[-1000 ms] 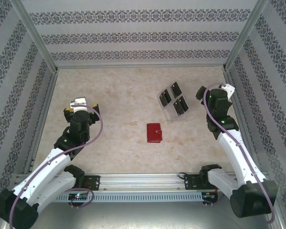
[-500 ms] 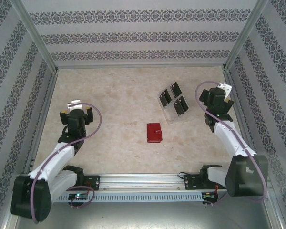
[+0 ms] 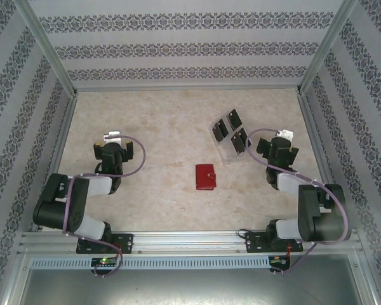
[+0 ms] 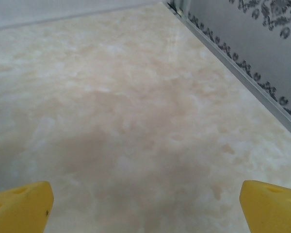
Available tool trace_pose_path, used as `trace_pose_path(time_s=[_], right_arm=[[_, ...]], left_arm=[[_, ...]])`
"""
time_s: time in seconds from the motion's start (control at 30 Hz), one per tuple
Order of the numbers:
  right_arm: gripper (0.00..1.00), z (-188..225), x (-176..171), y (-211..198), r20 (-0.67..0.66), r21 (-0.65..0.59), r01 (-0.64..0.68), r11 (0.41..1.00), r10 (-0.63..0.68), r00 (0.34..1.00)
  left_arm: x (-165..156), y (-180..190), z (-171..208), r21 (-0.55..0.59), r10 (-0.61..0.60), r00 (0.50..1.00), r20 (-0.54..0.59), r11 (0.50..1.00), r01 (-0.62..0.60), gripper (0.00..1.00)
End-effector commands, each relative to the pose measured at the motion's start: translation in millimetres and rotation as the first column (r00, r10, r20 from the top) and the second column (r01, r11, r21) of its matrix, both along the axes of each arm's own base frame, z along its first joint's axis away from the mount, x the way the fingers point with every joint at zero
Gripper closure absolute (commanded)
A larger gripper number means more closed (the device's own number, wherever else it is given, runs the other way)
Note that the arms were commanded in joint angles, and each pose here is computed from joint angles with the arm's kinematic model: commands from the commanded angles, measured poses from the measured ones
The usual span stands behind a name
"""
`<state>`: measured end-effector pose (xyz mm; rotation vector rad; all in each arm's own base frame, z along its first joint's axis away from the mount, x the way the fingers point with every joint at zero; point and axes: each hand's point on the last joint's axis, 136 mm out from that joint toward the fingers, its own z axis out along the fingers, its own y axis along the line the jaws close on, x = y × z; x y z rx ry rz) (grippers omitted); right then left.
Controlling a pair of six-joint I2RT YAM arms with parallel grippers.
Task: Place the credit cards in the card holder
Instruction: Reset both arms
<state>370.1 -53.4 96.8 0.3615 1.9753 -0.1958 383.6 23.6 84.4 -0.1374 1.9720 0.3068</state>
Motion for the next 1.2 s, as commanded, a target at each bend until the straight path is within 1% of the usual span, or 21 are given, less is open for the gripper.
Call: trace_pose_path(time_s=[0.0,0.07,0.1,0.13,0.2,0.23,0.27,0.3,0.4,0.47,0.5,0.83,0.9,0.97,1.17], right_arm=[[0.02,23.0,16.1,20.0,0.126,-0.035,-0.113,0.993,0.117,0.985],[0.02,16.2,20.6,34.8,0.111,-0.051,-0.189,0.981,0.194,0.975],[0.02,9.3,21.2,37.2,0.113,-0.060,-0.198,0.978,0.204,0.973],[0.02,17.0,25.6,35.7,0.180,-0.071,-0.181,0.981,0.191,0.965],[0.02,6.2,15.5,32.6,0.129,-0.045,-0.179,0.983,0.184,0.974],[0.02,5.5,15.2,32.5,0.121,-0.034,-0.188,0.982,0.190,0.974],[0.02,7.1,17.1,32.9,0.148,-0.035,-0.192,0.981,0.195,0.970],[0.02,7.7,18.2,32.3,0.159,-0.038,-0.188,0.982,0.191,0.969],[0.02,8.7,22.4,32.9,0.111,-0.051,-0.175,0.983,0.180,0.977],[0.02,11.1,21.7,32.1,0.133,-0.078,-0.148,0.986,0.157,0.979],[0.02,10.5,21.3,32.7,0.123,-0.083,-0.150,0.985,0.160,0.980],[0.02,10.0,22.4,34.8,0.114,-0.087,-0.157,0.984,0.166,0.979],[0.02,8.8,24.1,35.9,0.108,-0.076,-0.170,0.983,0.177,0.978],[0.02,7.5,26.4,40.3,0.101,-0.056,-0.215,0.975,0.220,0.970],[0.02,8.7,24.7,42.3,0.111,-0.060,-0.231,0.971,0.236,0.965]], left_arm=[[13.5,-2.6,16.8,-0.036,-0.053,0.995,0.079,0.998,0.056,0.00],[13.3,-7.5,11.3,-0.069,-0.102,0.992,0.068,0.992,0.107,0.00],[10.5,-10.7,3.9,-0.079,-0.130,0.989,0.067,0.988,0.135,0.00],[13.5,-13.2,7.2,-0.056,-0.152,0.982,0.110,0.986,0.159,0.00],[12.5,-15.8,2.8,-0.076,-0.163,0.985,0.063,0.983,0.167,0.00],[13.6,-15.1,3.6,-0.072,-0.163,0.983,0.080,0.983,0.169,0.00],[14.9,-15.1,4.8,-0.071,-0.165,0.982,0.091,0.983,0.171,0.00],[15.1,-14.9,3.7,-0.084,-0.164,0.984,0.073,0.982,0.170,0.00],[16.7,-10.7,2.4,-0.110,-0.162,0.984,0.071,0.979,0.169,0.00],[16.8,-10.3,2.5,-0.109,-0.162,0.984,0.075,0.979,0.170,0.00],[16.7,-10.2,2.4,-0.111,-0.161,0.984,0.072,0.979,0.169,0.00],[16.6,-10.2,2.2,-0.110,-0.162,0.984,0.071,0.979,0.169,0.00],[16.9,-10.2,2.0,-0.111,-0.161,0.984,0.070,0.979,0.168,0.00],[17.2,-10.4,2.1,-0.112,-0.162,0.984,0.070,0.979,0.169,0.00],[16.5,-9.9,2.3,-0.109,-0.161,0.984,0.073,0.980,0.168,0.00]])
